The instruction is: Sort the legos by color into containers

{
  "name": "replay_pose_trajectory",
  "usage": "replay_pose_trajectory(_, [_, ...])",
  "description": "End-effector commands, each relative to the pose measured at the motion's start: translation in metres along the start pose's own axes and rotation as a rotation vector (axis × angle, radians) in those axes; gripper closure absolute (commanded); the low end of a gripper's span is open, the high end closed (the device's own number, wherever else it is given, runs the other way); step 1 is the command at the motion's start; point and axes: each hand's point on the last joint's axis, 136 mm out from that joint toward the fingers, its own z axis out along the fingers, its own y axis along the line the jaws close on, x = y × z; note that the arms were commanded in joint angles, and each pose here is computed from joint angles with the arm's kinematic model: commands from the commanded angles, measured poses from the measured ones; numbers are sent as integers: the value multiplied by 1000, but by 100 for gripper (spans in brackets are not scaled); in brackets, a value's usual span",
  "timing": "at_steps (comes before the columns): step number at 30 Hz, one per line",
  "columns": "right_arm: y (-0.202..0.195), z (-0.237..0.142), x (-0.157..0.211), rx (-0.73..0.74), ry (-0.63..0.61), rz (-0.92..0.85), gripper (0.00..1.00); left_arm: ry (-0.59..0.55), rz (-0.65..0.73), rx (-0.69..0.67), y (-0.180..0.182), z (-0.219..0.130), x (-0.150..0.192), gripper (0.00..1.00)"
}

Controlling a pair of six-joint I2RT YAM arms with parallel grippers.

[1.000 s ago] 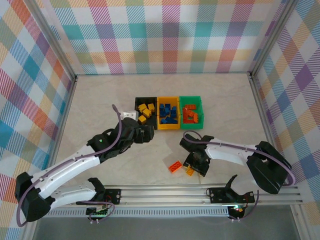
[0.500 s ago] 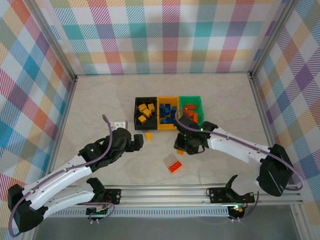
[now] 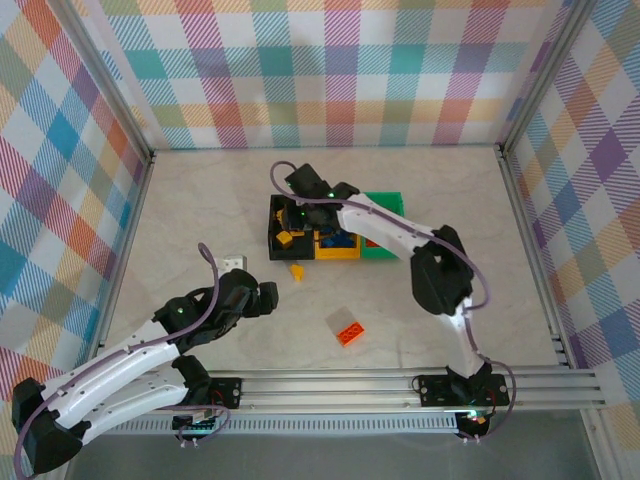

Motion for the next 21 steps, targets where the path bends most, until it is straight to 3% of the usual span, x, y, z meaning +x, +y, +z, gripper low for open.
replay_pose_trajectory(1, [6, 4, -16, 3, -10, -75, 48, 15, -21, -20, 7, -1, 4, 0])
replay_pose_trajectory(3, [9, 6, -22, 1, -20, -78, 30, 11, -22, -21, 9, -4, 3, 0])
replay_pose_trajectory(5, [17, -4, -30, -27, -50, -87, 24, -1, -25, -28, 12, -9, 0, 0])
replay_pose_trajectory(9, [26, -35, -30, -65, -101, -87, 21, -34, -41, -38, 17, -19, -8, 0])
replay_pose_trajectory(13, [27, -58, 5, -100, -97, -73, 19, -82, -60, -55, 24, -30, -18, 0])
replay_pose_trajectory(17, [18, -56, 51, -80, -47, -66, 18, -111, -73, -64, 28, -37, -24, 0])
replay_pose_trajectory(21, [6, -28, 93, -42, 34, -85, 19, -123, -85, -77, 33, -39, -25, 0])
